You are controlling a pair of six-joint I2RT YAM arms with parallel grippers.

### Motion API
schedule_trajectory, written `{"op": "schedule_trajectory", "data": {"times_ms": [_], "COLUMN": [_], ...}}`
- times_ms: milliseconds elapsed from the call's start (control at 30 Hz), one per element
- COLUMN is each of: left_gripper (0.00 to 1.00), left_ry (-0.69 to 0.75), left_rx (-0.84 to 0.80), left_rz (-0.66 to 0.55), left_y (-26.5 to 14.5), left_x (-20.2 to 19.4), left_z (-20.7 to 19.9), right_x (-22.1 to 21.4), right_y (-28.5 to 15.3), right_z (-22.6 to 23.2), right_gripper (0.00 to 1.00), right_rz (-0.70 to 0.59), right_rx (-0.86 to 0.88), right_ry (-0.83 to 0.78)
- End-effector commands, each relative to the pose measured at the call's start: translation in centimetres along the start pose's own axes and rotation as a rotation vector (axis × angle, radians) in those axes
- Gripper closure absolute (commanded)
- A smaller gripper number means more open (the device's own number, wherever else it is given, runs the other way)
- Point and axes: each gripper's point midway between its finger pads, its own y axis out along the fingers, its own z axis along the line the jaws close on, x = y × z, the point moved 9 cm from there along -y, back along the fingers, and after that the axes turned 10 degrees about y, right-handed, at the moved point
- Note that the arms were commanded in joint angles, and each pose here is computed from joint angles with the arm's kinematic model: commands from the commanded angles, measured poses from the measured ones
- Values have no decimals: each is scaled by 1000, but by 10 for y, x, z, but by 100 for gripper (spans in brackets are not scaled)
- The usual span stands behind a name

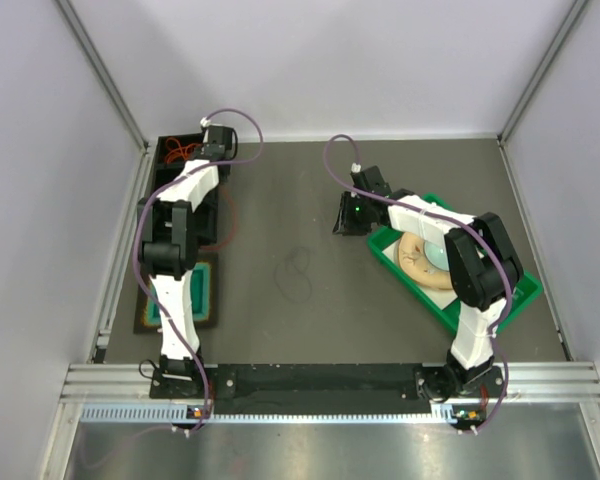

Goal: Untangle the cables

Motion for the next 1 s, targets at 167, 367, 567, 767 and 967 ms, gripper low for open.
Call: {"op": "schedule_trajectory", "data": {"times_ms": [167,367,567,767,967], "left_gripper": [67,75,58,38,40], "left_ry": [22,48,-3,47,121], "left_rx": [89,97,-27,-71,-46], "left_rz": [-5,-2,-105,-105,-16], "left_y": [5,9,-23,-36,-20], "left_x": [3,1,23,17,-3], "left_z": [8,9,14,19,11], "right_x": [13,13,13,12,11], "right_y": [-6,-6,-5,-6,-6], "right_z": [17,17,17,18,18], "right_gripper": [68,68,68,69,69], "right_rz": [-41,-41,-38,-40,-37], "right_rx": [47,45,47,52,55], "right_ry": [-16,-20,-16,-15,-16]}}
